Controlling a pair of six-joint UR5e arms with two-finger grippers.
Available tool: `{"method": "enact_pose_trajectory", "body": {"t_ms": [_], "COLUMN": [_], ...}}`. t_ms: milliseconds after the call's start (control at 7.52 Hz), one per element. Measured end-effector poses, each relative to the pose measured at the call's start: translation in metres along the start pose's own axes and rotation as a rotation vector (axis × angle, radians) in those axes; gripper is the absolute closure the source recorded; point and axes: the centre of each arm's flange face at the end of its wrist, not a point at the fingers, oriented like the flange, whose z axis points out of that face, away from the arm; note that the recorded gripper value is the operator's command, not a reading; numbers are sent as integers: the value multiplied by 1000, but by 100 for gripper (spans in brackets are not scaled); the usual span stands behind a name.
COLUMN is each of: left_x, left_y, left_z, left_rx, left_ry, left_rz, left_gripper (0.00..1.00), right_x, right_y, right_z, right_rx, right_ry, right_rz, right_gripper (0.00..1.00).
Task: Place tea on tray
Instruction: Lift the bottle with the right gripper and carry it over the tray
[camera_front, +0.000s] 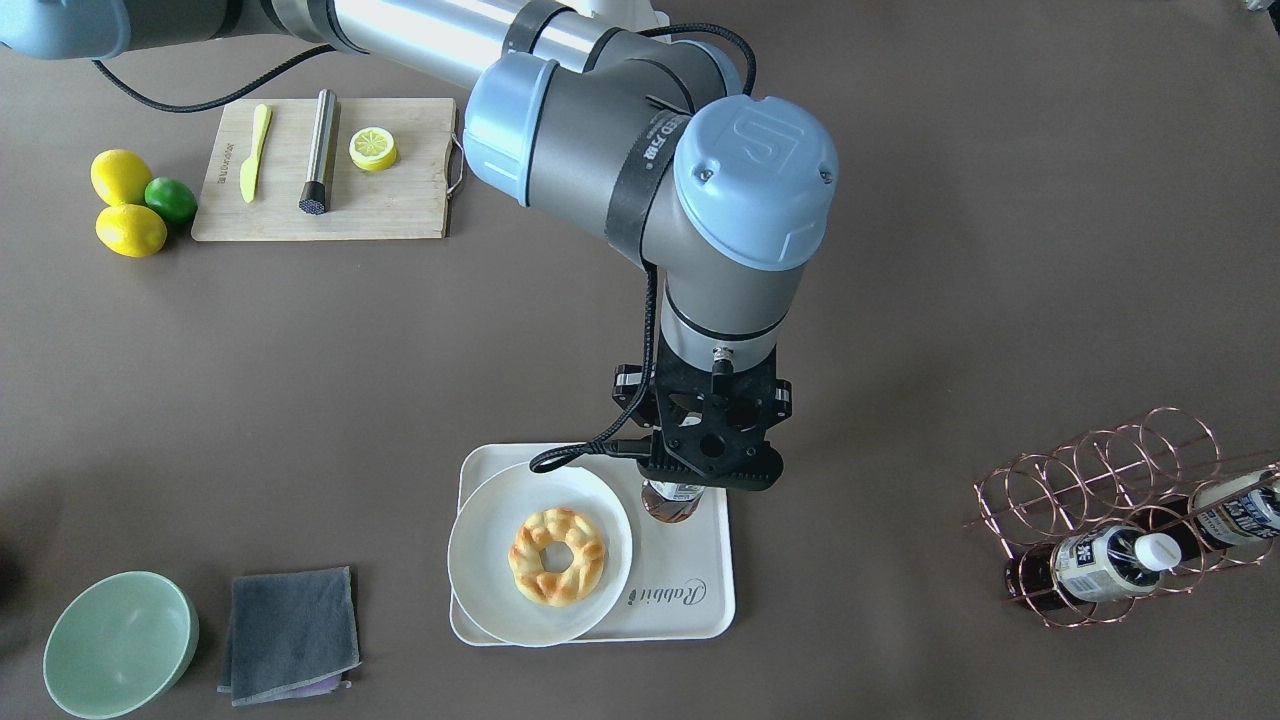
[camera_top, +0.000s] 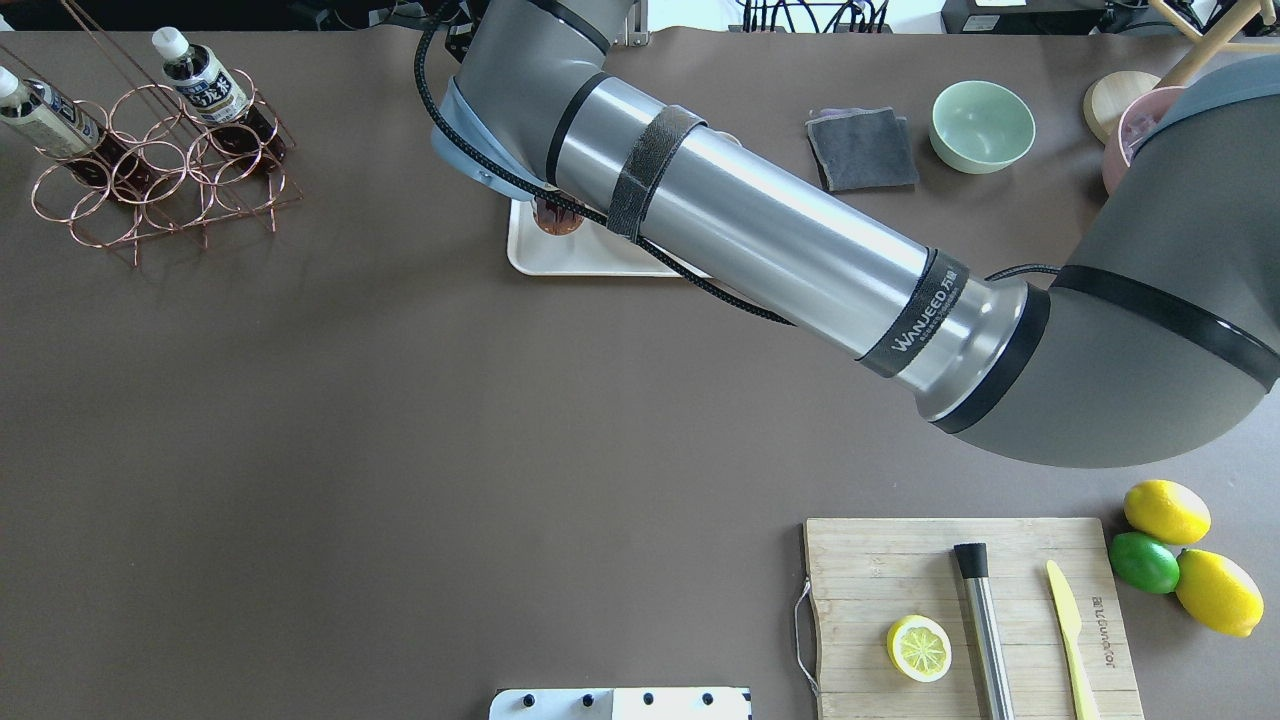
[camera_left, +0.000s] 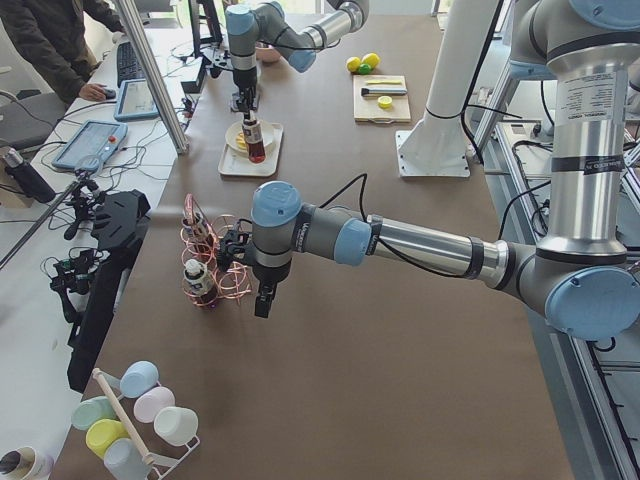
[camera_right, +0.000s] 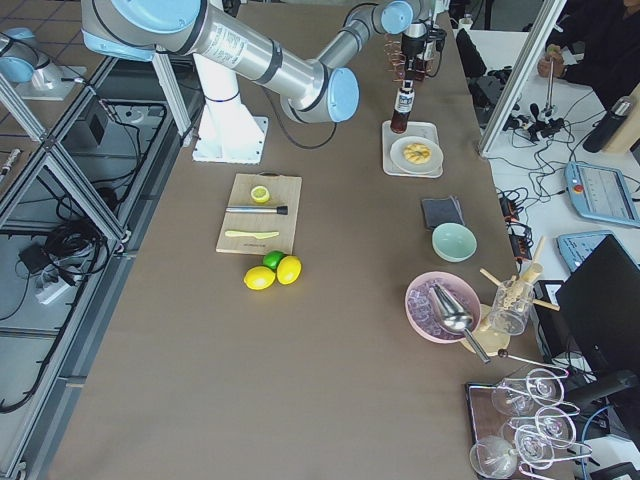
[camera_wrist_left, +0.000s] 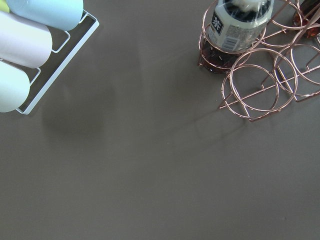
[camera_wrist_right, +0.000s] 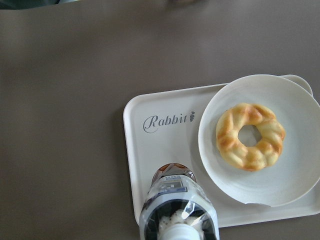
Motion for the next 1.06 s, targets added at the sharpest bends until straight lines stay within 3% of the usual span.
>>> {"method": "enact_pose_trajectory", "body": {"t_ms": [399,798,1064], "left_x": [-7,-10,-10], "left_y": [2,2,2], "left_z": [7,11,11], "left_rx": [0,1,1], "left_ry": [1,1,1], "left_rz": [0,0,0], "left_gripper": [2,2,2], "right_x": [-2,-5,-7], "right_y": [-14,-16,-12], "right_z": [16,17,20], "right_rx": [49,63,66], "right_ry": [-10,-18,-17], "right_rz": [-8,-13,-18], "right_gripper": [100,100,58]}}
